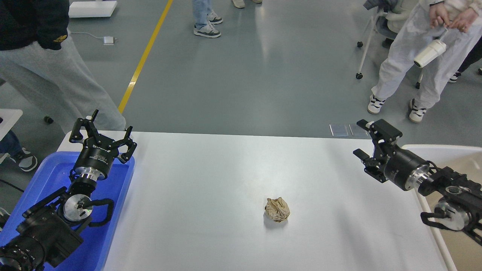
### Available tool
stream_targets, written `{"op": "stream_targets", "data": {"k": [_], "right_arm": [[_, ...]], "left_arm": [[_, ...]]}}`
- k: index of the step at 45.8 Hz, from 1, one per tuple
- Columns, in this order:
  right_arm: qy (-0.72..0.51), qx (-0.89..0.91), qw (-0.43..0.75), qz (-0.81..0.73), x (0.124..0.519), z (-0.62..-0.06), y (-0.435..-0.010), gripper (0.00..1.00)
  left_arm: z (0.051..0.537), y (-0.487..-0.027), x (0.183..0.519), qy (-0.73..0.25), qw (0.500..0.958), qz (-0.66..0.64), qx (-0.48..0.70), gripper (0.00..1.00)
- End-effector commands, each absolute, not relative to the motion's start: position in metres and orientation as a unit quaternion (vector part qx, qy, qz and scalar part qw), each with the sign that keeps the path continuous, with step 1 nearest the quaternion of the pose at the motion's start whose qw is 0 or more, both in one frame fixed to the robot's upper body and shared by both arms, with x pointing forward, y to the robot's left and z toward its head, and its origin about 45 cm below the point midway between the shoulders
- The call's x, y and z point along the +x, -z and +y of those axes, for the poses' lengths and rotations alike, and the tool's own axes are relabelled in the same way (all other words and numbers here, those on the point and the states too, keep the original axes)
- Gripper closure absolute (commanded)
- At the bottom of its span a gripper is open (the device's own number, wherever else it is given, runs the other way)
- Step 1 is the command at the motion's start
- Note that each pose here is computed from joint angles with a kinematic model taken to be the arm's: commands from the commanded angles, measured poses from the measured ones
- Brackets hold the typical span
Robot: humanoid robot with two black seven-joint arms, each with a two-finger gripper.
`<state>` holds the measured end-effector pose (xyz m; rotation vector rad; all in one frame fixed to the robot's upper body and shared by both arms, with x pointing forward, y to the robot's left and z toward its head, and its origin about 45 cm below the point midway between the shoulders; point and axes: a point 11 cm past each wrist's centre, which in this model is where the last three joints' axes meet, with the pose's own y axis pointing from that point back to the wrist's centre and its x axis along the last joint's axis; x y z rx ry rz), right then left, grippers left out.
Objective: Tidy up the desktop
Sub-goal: 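Move the right gripper toward the crumpled paper ball on the table, then lower the right gripper onto the paper ball and close it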
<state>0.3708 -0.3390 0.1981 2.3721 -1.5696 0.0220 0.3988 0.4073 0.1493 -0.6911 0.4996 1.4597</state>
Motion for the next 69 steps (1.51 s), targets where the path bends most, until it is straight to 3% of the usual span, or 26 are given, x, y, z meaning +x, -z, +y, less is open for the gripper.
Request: {"op": "stream_targets", "data": {"k": [1,15,25,46,69], "right_arm": [[-0.083,0.857,0.251,-0.442,0.357,-0.31,-0.197,0.0],[-0.2,0.871,0.334,-0.299,0.368,-0.261,-0.21,0.0],[-0.386,0.821,0.383,-0.176,0.356,-0.223,-0.182,0.0],[-0.499,0.774,0.377,-0.099,0.361,-0.175,-0.141,0.0],[-0.503,0.768,0.384,-0.094,0.348,-0.156,-0.09,0.0]], "left_arm": [[0.407,-0.149,0.399,-0.646,0.663,0.221,-0.306,0.0],[0.407,-0.149,0.399,-0.647,0.663,0.221,-0.306,0.0],[0.407,-0.149,0.399,-0.646,0.663,0.221,-0.305,0.0],[0.407,-0.149,0.399,-0.647,0.663,0.221,-0.306,0.0],[0.407,-0.149,0.399,-0.647,0.663,0.221,-0.306,0.0]]}}
